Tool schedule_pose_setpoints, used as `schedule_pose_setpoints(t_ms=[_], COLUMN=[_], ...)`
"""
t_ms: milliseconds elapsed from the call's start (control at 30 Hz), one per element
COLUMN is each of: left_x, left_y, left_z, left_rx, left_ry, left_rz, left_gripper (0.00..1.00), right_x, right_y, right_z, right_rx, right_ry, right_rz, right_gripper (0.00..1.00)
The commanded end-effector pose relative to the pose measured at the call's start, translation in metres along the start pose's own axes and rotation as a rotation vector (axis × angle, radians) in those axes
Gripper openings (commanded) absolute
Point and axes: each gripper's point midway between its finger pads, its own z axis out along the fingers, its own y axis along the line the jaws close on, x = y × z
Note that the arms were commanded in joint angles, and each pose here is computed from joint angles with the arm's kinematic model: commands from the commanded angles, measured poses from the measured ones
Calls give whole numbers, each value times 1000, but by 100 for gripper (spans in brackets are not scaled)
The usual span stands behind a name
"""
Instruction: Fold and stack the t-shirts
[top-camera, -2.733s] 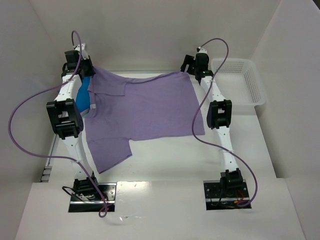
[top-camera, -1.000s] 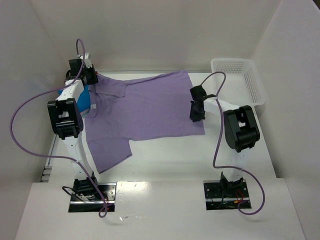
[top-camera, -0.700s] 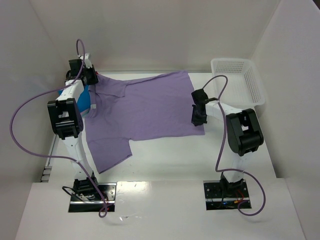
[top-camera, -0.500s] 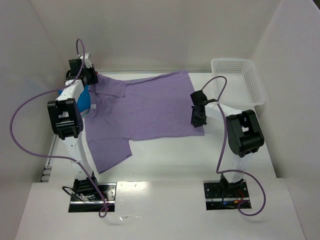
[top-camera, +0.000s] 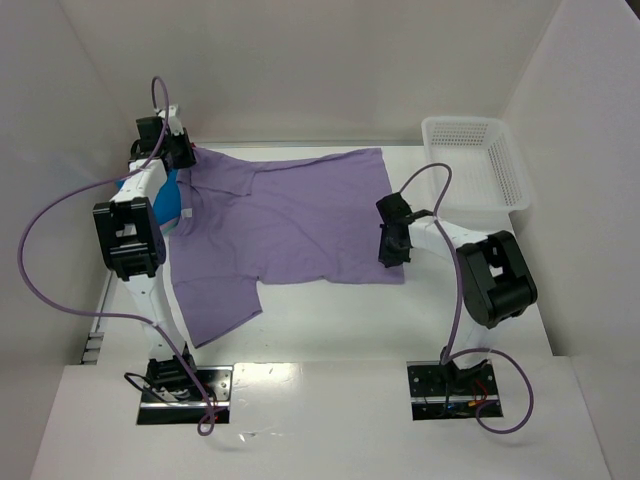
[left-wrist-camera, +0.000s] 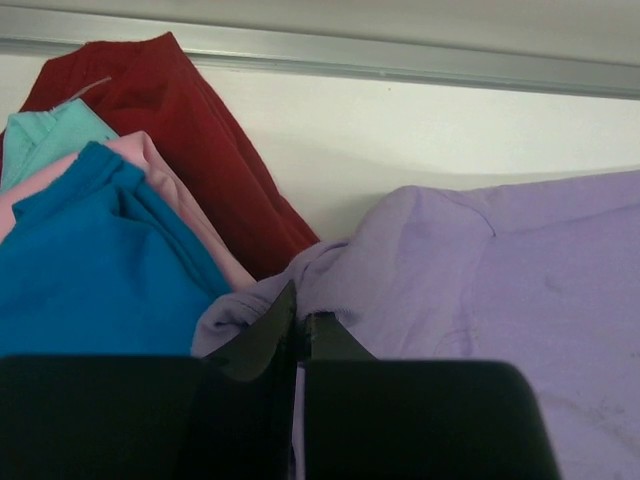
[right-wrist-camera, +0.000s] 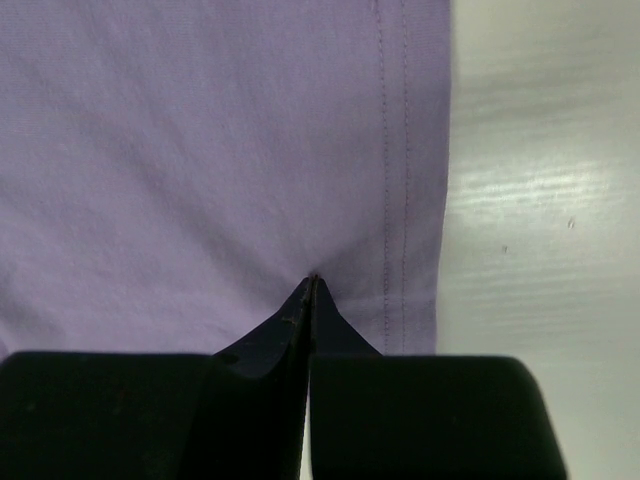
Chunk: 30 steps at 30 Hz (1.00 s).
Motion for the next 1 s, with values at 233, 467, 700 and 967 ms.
schedule_pose_setpoints(t_ms=[233, 467, 700, 967], left_x=[-37, -39, -51, -49], left_y=[-13, -15, -23, -19], left_z=[-37, -40, -45, -45], left_rx=[24, 33, 67, 48], left_ry=[-88, -88, -105, -96], left_rz=[68, 78, 95, 109], left_gripper=[0, 0, 0, 0], right_x=[56, 25, -68, -136], right_y=[-16, -1, 53, 79], right_z=[-28, -53, -73, -44], right_rx=[92, 39, -142, -174], right_ry=[177, 66, -148, -285], right_rz=[33, 49, 17, 1], right_gripper=[0, 0, 0, 0])
